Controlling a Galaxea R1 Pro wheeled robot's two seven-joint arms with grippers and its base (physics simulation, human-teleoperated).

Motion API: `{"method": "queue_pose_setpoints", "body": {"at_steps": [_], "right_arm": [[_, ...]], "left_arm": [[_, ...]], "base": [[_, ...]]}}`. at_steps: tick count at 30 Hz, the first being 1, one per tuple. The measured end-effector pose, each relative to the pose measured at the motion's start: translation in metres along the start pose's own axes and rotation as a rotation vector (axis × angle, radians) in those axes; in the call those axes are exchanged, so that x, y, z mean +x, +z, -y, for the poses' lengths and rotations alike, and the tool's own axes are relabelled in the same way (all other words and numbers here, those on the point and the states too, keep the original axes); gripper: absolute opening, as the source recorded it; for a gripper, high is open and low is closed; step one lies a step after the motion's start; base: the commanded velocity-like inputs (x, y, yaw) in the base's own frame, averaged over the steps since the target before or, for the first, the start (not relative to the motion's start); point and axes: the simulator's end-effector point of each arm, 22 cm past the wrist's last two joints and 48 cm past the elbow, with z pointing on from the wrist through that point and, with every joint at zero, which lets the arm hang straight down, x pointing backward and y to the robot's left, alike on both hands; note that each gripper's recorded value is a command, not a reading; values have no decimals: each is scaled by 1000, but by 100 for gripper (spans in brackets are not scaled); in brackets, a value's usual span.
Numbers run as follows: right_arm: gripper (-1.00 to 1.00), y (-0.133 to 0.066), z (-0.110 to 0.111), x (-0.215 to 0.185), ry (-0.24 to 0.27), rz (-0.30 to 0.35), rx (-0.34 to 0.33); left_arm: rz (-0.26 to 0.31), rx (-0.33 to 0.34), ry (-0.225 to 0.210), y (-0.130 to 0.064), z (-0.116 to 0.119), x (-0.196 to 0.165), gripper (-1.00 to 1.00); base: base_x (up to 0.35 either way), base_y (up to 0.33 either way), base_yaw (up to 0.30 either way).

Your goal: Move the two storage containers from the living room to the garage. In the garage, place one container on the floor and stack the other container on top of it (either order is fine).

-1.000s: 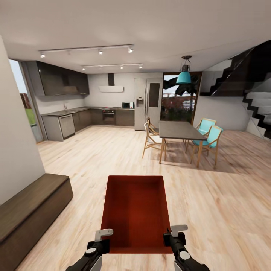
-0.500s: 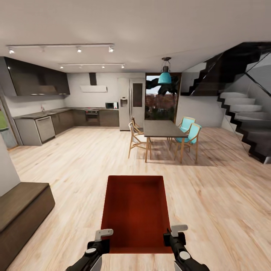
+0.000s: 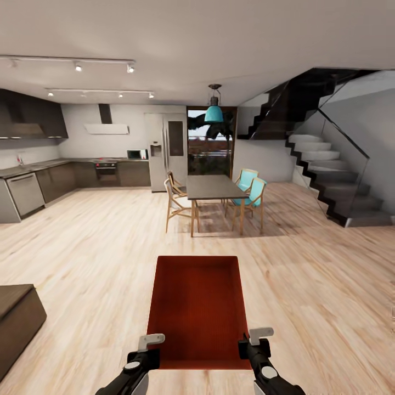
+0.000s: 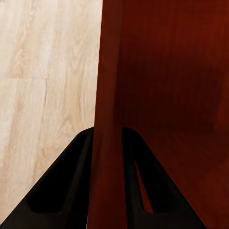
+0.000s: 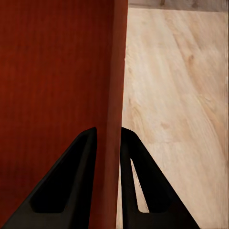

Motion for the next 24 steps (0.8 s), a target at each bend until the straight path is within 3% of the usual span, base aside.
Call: {"method": "queue_pose_setpoints", "body": {"at_steps": [11, 24], "right_arm": [[-100, 0, 0, 0, 0, 0, 0], [-100, 0, 0, 0, 0, 0, 1]], "left_arm": [[0, 0, 0, 0, 0, 0, -100], [0, 0, 0, 0, 0, 0, -100]], "base": [[212, 0, -288], [303, 0, -288]]}}
